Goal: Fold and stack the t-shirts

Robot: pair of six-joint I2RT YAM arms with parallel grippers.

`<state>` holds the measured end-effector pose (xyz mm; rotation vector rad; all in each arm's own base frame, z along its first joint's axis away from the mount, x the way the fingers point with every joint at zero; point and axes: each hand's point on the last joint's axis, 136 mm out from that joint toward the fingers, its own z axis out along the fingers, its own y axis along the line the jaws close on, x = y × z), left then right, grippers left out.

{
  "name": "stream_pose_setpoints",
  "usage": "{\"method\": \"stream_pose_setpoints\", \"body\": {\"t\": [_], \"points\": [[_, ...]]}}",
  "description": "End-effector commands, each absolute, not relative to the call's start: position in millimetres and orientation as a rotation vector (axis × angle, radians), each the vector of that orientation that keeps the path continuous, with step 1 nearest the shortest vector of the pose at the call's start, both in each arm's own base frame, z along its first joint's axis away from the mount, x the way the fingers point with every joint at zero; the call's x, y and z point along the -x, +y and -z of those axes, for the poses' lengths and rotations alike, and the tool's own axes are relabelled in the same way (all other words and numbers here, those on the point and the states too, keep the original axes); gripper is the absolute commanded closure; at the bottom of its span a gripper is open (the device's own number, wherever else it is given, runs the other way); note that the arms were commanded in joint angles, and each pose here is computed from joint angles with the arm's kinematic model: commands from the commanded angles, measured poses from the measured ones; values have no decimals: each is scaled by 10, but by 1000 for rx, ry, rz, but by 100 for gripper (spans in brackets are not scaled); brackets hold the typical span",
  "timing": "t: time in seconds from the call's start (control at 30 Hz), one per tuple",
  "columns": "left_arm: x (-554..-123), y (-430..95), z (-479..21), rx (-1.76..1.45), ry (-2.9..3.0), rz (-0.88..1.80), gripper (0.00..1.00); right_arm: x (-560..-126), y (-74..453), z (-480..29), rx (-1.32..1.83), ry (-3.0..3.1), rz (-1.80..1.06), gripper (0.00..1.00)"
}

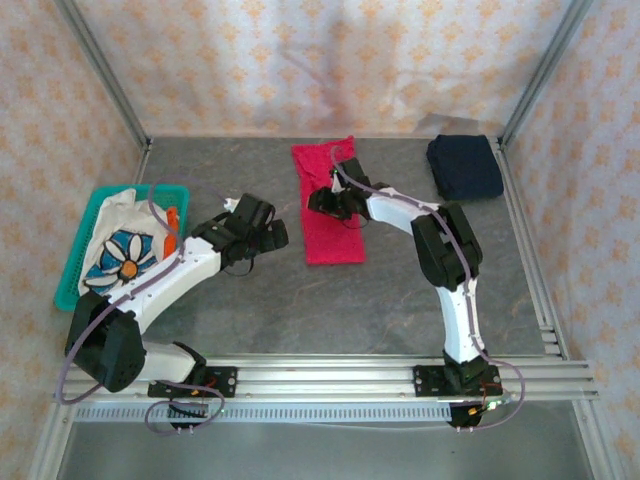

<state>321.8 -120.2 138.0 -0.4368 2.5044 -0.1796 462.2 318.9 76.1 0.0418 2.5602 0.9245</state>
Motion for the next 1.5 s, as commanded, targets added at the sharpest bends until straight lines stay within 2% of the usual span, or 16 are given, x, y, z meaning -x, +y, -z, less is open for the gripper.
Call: {"method": "stream_pose_setpoints", "body": {"t": [0.0,0.2,0.33,0.43,0.7,0.8,0.9,0.97,1.07,1.13,1.47], "points": [[-3278,-1187,-1351,459,2477,188,0,-4897,3005,-881,-118,2514,-924,52],[-3344,-1318,-1248,454,2503,245,0,-4888,2703,-1157,-114,2473,-817,52],[-3373,-1435,-1264,435,2491,303,0,-4706,2325,-961,-121,2542,-631,52],[-3401,-1500,-1278,407,2482,320,0,-4586,2172,-768,-110,2598,-562,57],[-3428,-1707,-1344,298,2475,336,0,-4518,2201,-503,-77,2677,-561,58],[-3419,-1744,-1340,288,2478,335,0,-4533,2233,-450,-71,2693,-575,63],[-3403,-1767,-1330,280,2478,334,0,-4545,2253,-408,-65,2704,-577,64],[-3389,-1776,-1326,279,2480,334,0,-4556,2255,-401,-64,2706,-578,70],[-3374,-1772,-1313,278,2482,326,0,-4554,2269,-464,-65,2695,-595,91],[-3367,-1768,-1301,279,2483,320,0,-4547,2261,-531,-67,2677,-595,100],[-3382,-1802,-1223,280,2492,316,0,-4494,2055,-805,-157,2572,-526,100]]}}
